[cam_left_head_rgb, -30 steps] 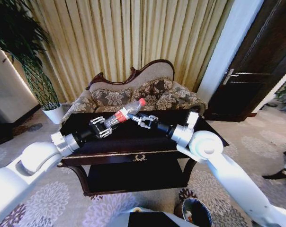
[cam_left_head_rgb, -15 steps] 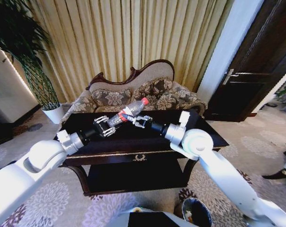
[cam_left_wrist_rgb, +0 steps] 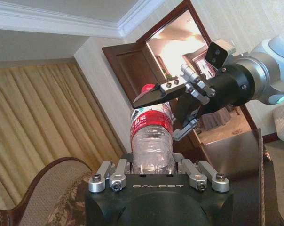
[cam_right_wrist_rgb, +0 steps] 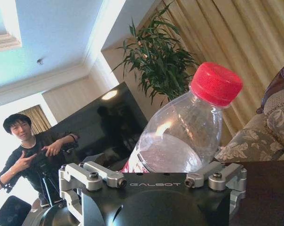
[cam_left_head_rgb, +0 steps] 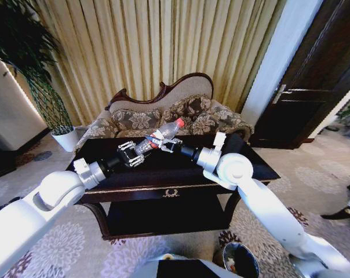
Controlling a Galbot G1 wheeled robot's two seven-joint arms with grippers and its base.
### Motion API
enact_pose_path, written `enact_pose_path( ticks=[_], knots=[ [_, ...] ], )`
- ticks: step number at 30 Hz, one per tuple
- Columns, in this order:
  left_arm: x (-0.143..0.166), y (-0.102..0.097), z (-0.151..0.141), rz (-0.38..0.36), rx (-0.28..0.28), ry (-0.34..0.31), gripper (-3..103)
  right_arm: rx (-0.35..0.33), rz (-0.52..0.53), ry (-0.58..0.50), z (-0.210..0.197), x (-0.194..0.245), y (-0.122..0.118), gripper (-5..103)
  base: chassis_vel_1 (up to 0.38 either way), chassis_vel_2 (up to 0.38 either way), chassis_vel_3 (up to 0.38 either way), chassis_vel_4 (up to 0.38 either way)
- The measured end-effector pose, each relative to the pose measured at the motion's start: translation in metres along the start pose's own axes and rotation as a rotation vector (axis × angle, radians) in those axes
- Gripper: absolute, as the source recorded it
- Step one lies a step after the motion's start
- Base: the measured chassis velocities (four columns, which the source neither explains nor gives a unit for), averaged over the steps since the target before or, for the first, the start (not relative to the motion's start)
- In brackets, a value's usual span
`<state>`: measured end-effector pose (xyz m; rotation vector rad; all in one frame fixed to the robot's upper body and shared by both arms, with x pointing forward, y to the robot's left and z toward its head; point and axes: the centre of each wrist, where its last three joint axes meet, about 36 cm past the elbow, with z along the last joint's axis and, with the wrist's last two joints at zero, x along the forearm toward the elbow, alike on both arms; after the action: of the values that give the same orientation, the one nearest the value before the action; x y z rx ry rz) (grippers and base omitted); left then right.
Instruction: Move to the front of the table and place the trash on the table into the trash bin.
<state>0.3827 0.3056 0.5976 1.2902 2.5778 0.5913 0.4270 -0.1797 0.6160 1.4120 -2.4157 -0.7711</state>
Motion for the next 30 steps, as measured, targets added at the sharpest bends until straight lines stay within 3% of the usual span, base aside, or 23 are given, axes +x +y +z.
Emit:
enact_pose_path(
  ticks=[10,25,30],
  knots=[
    [0.0004,-0.0029,0.0026,0.004,0.009,0.004,36,0.016,-0.020,0.003,-0.0004,0.0016,0.0089,103,0.000,0.000,0.000,0.000],
    [0.0010,-0.0087,0.0074,0.019,0.020,0.014,34,0.022,-0.001,0.016,0.0079,0.0020,0.0071,65,0.000,0.000,0.000,0.000],
    [0.0011,-0.0100,0.0065,0.016,0.019,0.015,34,0.018,0.005,0.015,0.0086,0.0041,0.0057,59,0.000,0.000,0.000,0.000]
  ],
)
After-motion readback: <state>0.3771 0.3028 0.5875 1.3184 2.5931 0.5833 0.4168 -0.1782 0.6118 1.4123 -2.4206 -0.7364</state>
